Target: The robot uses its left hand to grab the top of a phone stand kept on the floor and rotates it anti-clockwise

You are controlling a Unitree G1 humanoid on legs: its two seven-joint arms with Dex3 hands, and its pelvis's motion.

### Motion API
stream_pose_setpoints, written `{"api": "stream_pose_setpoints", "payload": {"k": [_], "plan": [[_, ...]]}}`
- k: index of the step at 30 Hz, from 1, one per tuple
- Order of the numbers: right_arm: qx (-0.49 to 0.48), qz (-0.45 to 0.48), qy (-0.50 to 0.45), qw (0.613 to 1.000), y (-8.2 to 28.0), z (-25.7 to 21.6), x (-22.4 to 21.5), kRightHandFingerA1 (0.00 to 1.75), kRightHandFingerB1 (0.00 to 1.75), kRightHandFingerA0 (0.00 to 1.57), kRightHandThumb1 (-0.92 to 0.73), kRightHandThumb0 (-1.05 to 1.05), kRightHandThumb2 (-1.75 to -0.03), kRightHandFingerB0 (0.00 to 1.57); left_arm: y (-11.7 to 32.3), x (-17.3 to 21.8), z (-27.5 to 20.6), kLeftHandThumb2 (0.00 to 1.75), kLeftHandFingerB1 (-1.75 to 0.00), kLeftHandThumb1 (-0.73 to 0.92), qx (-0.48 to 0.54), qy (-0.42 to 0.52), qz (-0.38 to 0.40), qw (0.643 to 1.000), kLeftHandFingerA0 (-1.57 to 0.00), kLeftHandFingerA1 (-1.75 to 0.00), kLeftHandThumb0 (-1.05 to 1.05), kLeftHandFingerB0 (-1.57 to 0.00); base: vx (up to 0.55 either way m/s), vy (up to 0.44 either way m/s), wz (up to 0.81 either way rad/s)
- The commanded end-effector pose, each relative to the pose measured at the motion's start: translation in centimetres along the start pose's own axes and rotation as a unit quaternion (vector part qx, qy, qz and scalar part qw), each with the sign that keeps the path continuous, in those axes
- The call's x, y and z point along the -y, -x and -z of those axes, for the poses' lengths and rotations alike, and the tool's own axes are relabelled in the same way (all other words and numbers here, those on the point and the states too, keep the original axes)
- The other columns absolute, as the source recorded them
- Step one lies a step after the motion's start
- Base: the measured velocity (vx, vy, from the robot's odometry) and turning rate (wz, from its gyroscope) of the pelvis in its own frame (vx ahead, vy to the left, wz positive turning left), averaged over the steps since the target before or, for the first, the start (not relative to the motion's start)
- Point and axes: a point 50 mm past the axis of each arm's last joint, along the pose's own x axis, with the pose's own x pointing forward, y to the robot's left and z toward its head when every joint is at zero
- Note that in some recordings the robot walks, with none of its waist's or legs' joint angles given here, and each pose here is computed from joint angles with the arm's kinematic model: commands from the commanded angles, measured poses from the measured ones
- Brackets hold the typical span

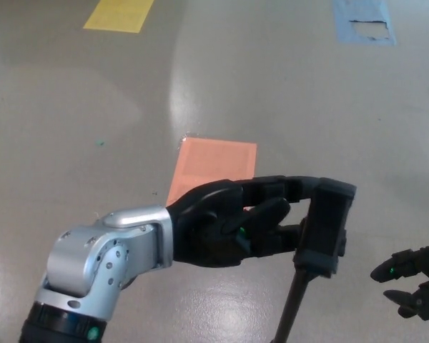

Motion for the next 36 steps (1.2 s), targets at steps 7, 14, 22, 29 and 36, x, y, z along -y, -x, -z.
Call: {"api": "stream_pose_setpoints", "payload": {"k": [7, 14, 22, 29, 36], "plan": [[-0.015, 0.005, -0.037, 0.999, 0.1, 0.9, -0.1, 0.52, 0.46, 0.46, -0.64, -0.53, -0.87, 0.33, 6.4, -9.2, 3.2, 0.92, 0.00, 0.59, -0.019, -0.060, -0.236, 0.970, 0.00, -0.05, -0.93, 0.00, 0.00, 0.000, 0.00], [-0.017, 0.006, -0.035, 0.999, 0.1, 1.0, -0.1, 0.51, 0.46, 0.46, -0.64, -0.53, -0.87, 0.33, 9.1, -11.6, 4.8, 0.93, -0.01, 0.57, -0.032, -0.054, -0.316, 0.947, 0.00, 0.00, -0.94, 0.00, 0.00, 0.000, 0.00], [-0.017, 0.006, -0.036, 0.999, 0.1, 0.9, -0.1, 0.39, 0.34, 0.53, -0.76, -0.47, -0.62, 0.36, 11.9, -12.7, 6.5, 0.86, 0.00, 0.55, -0.073, -0.128, -0.345, 0.927, 0.00, -0.05, -0.87, 0.00, 0.00, 0.000, 0.00], [-0.021, 0.003, -0.038, 0.999, 0.1, 1.2, -0.5, 0.40, 0.34, 0.53, -0.76, -0.48, -0.63, 0.35, 14.3, -13.4, 9.3, 0.69, -0.21, 0.38, -0.214, -0.278, -0.421, 0.837, -0.14, -0.42, -0.55, -0.02, 0.00, 0.000, 0.00], [-0.019, 0.003, -0.045, 0.999, 0.0, 1.4, -0.7, 0.40, 0.34, 0.53, -0.76, -0.48, -0.62, 0.36, 16.2, -13.8, 11.4, 0.61, -0.24, 0.53, -0.226, -0.289, -0.486, 0.793, -0.21, -0.36, -0.12, -0.11, 0.00, 0.000, 0.00]]}}
